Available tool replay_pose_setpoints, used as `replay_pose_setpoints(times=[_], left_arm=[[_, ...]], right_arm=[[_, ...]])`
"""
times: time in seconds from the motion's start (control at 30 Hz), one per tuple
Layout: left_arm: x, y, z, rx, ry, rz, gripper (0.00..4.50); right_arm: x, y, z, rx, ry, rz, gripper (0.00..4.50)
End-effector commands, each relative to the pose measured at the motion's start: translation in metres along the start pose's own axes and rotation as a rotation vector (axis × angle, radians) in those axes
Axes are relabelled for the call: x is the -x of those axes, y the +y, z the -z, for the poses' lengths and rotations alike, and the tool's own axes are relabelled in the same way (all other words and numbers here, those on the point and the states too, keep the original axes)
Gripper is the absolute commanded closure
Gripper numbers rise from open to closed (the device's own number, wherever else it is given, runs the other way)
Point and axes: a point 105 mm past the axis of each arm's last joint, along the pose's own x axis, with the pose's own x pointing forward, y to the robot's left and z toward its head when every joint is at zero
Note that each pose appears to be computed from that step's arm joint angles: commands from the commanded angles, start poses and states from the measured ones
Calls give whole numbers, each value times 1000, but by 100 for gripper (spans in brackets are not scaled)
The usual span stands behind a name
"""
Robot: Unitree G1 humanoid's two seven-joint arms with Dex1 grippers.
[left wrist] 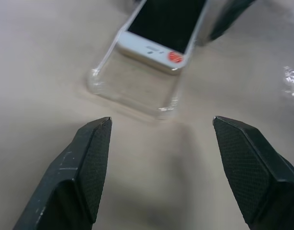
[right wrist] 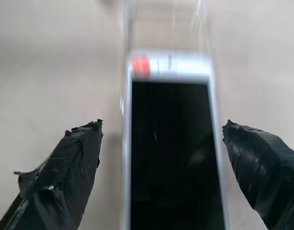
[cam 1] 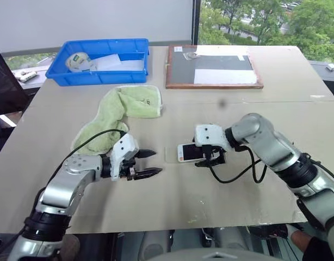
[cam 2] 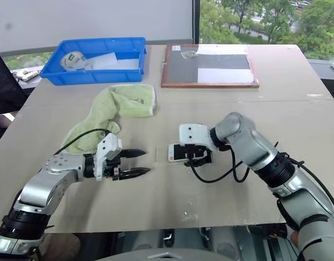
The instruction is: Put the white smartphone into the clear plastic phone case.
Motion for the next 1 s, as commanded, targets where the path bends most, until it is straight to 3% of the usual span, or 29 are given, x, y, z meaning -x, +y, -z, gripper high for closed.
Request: replay_pose_setpoints(times=[0.03,0.1,0.27,0.37,0.7,1.0], left_arm=[[-3,5,-3,-22,-8,7,157],[-5,8,-3,-19,-6,12,236],[-11,13,-2,-39,14,20,448],[-17,13,-2,-46,20,27,450],[-47,13,-10,-99,13,75,450],[-76,8,-28,-165,-38,148,450]], right_arm=[[22,1,-11,-18,-53,52,32],[25,0,-8,-61,-63,88,95],[37,-2,28,-151,25,204,310],[45,-2,47,-194,70,272,449],[71,5,59,-321,61,401,449],[69,12,103,-400,159,480,449]])
